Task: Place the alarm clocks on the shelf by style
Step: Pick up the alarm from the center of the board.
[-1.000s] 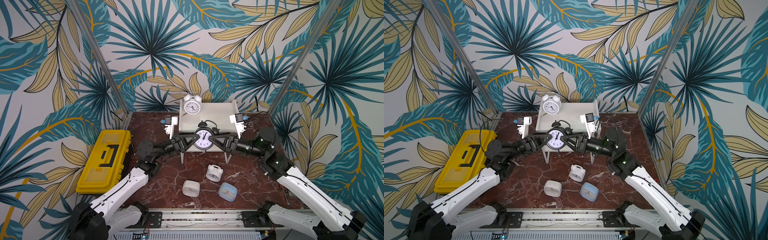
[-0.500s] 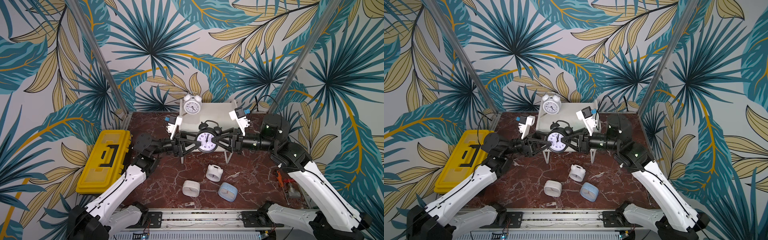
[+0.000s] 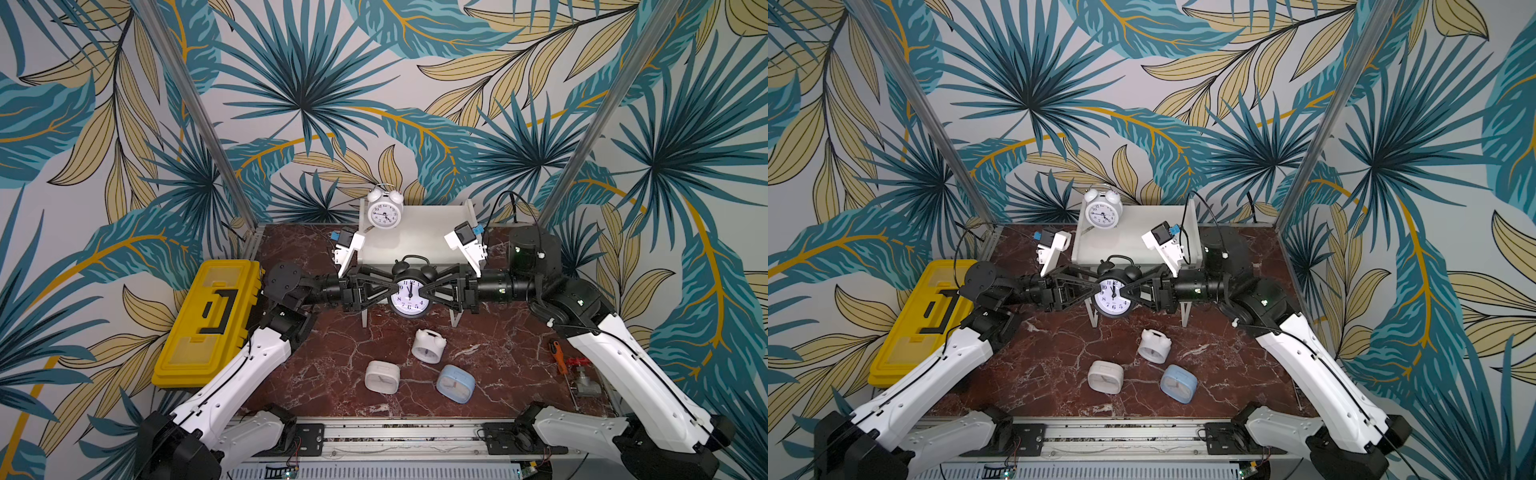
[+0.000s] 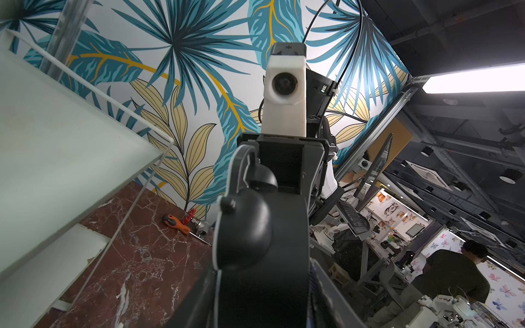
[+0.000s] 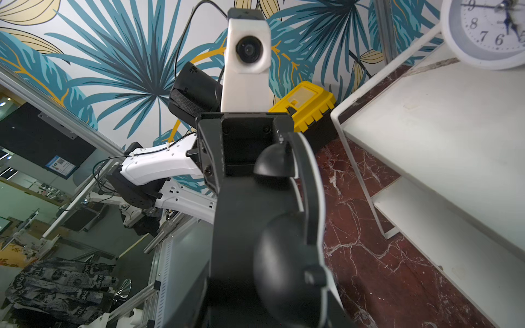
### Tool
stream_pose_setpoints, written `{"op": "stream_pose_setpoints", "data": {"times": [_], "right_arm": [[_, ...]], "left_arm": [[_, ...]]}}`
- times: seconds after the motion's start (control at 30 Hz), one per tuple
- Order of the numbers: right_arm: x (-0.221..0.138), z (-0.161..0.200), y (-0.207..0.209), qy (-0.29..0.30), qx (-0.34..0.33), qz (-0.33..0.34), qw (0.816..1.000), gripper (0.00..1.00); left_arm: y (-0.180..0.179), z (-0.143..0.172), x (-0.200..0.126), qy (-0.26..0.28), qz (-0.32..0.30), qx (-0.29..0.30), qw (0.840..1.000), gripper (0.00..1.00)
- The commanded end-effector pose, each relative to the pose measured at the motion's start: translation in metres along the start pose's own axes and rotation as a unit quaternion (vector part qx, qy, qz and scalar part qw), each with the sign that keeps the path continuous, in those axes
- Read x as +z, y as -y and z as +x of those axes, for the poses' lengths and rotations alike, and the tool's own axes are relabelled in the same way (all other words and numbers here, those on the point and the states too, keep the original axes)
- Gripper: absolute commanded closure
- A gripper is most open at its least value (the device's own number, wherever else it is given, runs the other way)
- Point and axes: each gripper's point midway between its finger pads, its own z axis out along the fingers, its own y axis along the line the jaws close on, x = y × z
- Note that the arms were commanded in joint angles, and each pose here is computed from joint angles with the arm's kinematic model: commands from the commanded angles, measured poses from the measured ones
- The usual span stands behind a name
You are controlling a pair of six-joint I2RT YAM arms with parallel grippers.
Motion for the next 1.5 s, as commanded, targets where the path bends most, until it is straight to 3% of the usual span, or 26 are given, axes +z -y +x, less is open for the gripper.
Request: {"op": "stream_pose_setpoints", "data": {"times": [0.0, 0.13, 0.2, 0.27, 0.4, 1.03, 1.2, 1.23, 1.3, 1.37, 1.43, 1.47], "right_arm": [[-0.001, -0.003, 0.004, 0.013, -0.013, 0.009, 1.0, 0.87], [-0.001, -0.004, 0.003, 0.015, -0.014, 0.009, 1.0, 0.82], [-0.003, -0.003, 0.004, 0.013, -0.015, 0.015, 1.0, 0.69], [-0.004, 0.001, 0.005, 0.003, -0.015, 0.019, 1.0, 0.51], [-0.008, 0.017, 0.005, -0.031, -0.014, 0.027, 0.999, 0.41], [-0.001, 0.022, 0.005, -0.061, -0.003, 0.011, 0.998, 0.47], [-0.003, 0.023, 0.005, -0.062, -0.009, 0.013, 0.998, 0.68], [-0.004, 0.023, 0.004, -0.06, -0.011, 0.013, 0.998, 0.71], [-0.006, 0.021, 0.002, -0.057, -0.017, 0.015, 0.998, 0.76], [-0.01, 0.019, 0.003, -0.051, -0.028, 0.029, 0.998, 0.77], [-0.014, 0.014, 0.005, -0.045, -0.043, 0.046, 0.997, 0.79], [-0.017, 0.01, 0.006, -0.042, -0.054, 0.06, 0.996, 0.8]], "left_arm": [[0.017, -0.004, 0.001, -0.013, 0.022, 0.026, 0.999, 0.62], [0.017, -0.004, 0.0, -0.012, 0.022, 0.032, 0.999, 0.77], [0.016, -0.007, -0.002, -0.005, 0.016, 0.038, 0.999, 0.81], [0.016, -0.011, -0.004, 0.001, 0.012, 0.043, 0.999, 0.84], [0.019, -0.013, -0.005, 0.0, 0.011, 0.049, 0.999, 0.85], [0.017, -0.009, -0.006, -0.014, -0.001, 0.055, 0.998, 0.85], [0.016, -0.009, -0.006, -0.013, -0.004, 0.055, 0.998, 0.85], [0.015, -0.009, -0.006, -0.012, -0.007, 0.054, 0.998, 0.81], [0.011, -0.009, -0.007, -0.009, -0.016, 0.053, 0.998, 0.48], [0.008, -0.01, -0.007, -0.004, -0.025, 0.054, 0.998, 0.25], [0.008, -0.011, -0.008, 0.0, -0.029, 0.058, 0.998, 0.11], [0.006, -0.012, -0.008, 0.003, -0.036, 0.059, 0.998, 0.09]]}}
